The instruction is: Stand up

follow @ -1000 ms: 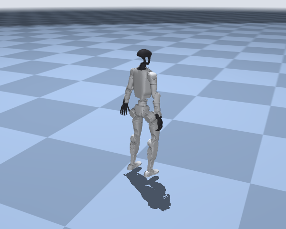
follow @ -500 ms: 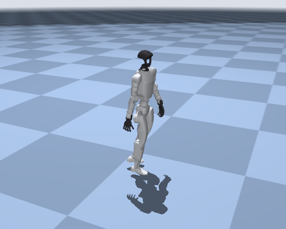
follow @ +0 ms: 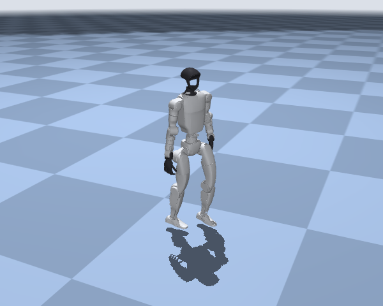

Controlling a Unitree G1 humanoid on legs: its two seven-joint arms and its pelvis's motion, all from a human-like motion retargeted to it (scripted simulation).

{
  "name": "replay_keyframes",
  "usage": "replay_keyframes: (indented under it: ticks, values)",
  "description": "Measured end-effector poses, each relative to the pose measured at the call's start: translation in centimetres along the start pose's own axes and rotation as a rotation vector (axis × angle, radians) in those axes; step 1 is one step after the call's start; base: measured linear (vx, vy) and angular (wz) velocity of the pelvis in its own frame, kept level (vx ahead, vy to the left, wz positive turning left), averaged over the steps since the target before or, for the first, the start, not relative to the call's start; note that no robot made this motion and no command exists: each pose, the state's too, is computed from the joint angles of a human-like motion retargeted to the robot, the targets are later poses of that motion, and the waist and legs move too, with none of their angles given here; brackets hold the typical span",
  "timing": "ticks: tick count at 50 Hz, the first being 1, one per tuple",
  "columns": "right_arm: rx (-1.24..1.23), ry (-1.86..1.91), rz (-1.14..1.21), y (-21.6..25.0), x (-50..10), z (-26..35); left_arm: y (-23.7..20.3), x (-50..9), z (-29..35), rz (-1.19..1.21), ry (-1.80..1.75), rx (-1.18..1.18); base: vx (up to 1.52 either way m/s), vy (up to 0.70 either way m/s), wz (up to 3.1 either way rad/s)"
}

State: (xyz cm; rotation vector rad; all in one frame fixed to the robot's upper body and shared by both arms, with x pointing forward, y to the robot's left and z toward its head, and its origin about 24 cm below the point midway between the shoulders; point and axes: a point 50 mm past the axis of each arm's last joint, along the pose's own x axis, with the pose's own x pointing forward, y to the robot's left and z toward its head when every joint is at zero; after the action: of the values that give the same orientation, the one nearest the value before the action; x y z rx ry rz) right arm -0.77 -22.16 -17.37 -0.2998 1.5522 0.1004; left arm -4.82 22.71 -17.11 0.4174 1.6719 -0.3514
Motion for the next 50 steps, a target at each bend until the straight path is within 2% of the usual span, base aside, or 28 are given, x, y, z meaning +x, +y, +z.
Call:
replay_keyframes:
  ticks: [7, 11, 16, 24, 28, 33, 36, 41, 46, 50]
  values:
    - [-0.034, -0.046, -0.011, -0.4, 0.0, 0.6, -0.6, -0.6, -5.2, -0.028, 0.18, -0.142, 0.39, 0.16, -0.67]
    - [-0.09, -0.054, -0.037, -1.2, 0.0, 0.4, 1.0, -0.7, -4.2, 0.014, 0.188, -0.171, 0.35, 0.14, -0.34]
    - [-0.079, -0.002, -0.052, -1.5, -0.2, -1.5, 4.6, -0.8, 0.8, 0.099, 0.062, -0.085, 0.35, 0.12, -0.1]
    - [0.063, 0.158, -0.029, -1.0, -1.0, -6.1, 9.0, -3.3, 13.0, 0.253, -0.32, 0.017, 0.47, 0.1, 0.34]
    - [0.079, 0.181, -0.031, -1.1, -1.2, -6.8, 9.6, -5.1, 17.6, 0.302, -0.49, 0.009, 0.68, 0.04, 0.57]
    - [0.08, 0.199, -0.026, -1.0, -1.3, -7.5, 8.8, -5.9, 20.1, 0.271, -0.582, 0.039, 0.74, -0.03, 0.53]
    - [0.084, 0.216, -0.017, -0.9, -1.4, -7.9, 7.6, -5.2, 19.5, 0.235, -0.552, 0.084, 0.96, -0.09, 0.33]
    - [0.109, 0.221, 0.003, -0.5, -1.2, -7.1, 4.1, -2.4, 14.7, 0.158, -0.386, 0.112, 1.0, -0.07, -0.19]
    - [0.005, 0.047, 0.013, -1.3, -0.2, 0.1, 2.6, -0.6, 7.9, 0.073, -0.195, 0.004, 0.71, -0.01, -0.49]
    - [-0.102, -0.108, -0.01, -2.5, -0.2, 5.9, 2.2, -0.2, 3.4, 0.103, -0.109, -0.057, 0.74, 0.02, -0.1]
